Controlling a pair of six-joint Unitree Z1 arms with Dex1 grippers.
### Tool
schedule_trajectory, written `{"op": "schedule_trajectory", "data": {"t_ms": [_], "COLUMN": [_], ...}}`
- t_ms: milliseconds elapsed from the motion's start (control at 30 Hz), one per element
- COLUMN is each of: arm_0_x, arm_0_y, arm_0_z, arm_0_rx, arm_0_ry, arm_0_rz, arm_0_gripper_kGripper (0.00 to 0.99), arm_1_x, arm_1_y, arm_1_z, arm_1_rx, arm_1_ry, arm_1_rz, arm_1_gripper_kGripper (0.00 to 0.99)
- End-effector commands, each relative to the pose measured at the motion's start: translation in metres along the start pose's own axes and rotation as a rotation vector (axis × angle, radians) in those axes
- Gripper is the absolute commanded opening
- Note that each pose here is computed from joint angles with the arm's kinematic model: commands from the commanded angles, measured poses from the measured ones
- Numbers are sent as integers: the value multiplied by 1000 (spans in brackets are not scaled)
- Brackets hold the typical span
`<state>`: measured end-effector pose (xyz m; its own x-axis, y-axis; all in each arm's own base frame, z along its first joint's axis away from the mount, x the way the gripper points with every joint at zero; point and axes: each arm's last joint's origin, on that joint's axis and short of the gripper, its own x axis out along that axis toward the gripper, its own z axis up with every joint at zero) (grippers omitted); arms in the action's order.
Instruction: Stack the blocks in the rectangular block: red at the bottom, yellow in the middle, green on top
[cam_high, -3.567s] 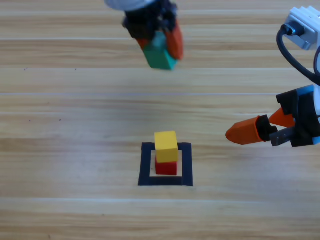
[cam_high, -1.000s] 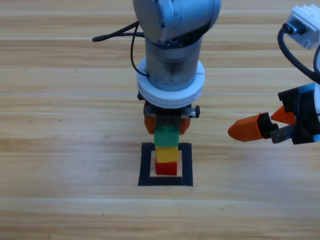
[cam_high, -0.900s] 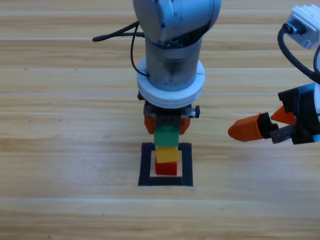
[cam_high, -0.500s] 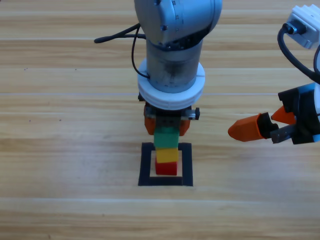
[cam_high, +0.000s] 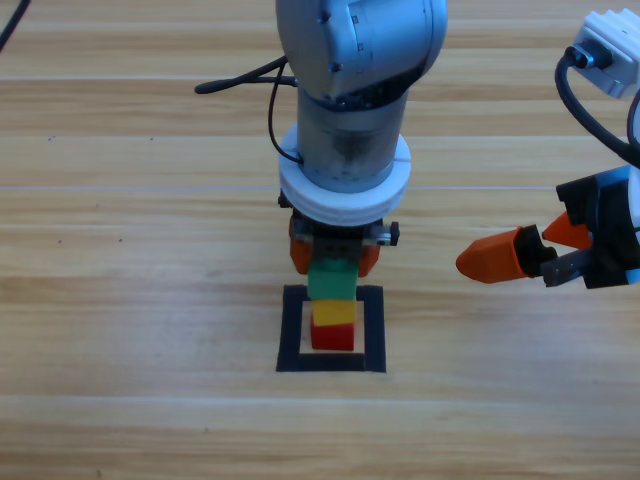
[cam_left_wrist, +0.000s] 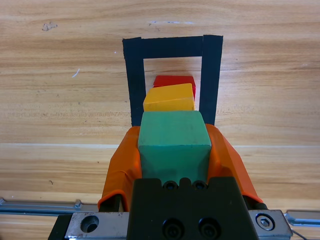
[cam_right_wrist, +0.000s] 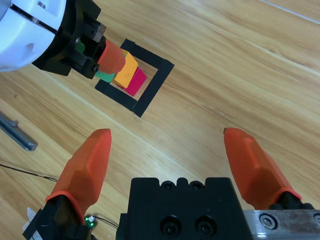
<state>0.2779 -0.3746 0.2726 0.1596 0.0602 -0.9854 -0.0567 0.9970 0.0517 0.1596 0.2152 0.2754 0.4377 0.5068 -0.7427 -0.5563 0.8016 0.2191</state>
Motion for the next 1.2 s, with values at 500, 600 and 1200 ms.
{"op": "schedule_trajectory", "data": {"t_ms": [500, 600, 1200], "arm_0_x": [30, 30, 15], "arm_0_y": [-8, -8, -4], "arm_0_z": [11, 11, 12], "arm_0_rx": [0, 0, -13], "arm_0_ry": [13, 12, -5], "arm_0_rz": [38, 39, 9], "arm_0_gripper_kGripper": [17, 17, 442], "arm_1_x": [13, 13, 13], "arm_1_y": [-7, -7, -7], "arm_1_z": [-2, -2, -3], "arm_1_rx": [14, 14, 14], "arm_1_ry": [38, 39, 39], "arm_1_rz": [-28, -29, -29], "arm_1_gripper_kGripper": [989, 989, 989]}}
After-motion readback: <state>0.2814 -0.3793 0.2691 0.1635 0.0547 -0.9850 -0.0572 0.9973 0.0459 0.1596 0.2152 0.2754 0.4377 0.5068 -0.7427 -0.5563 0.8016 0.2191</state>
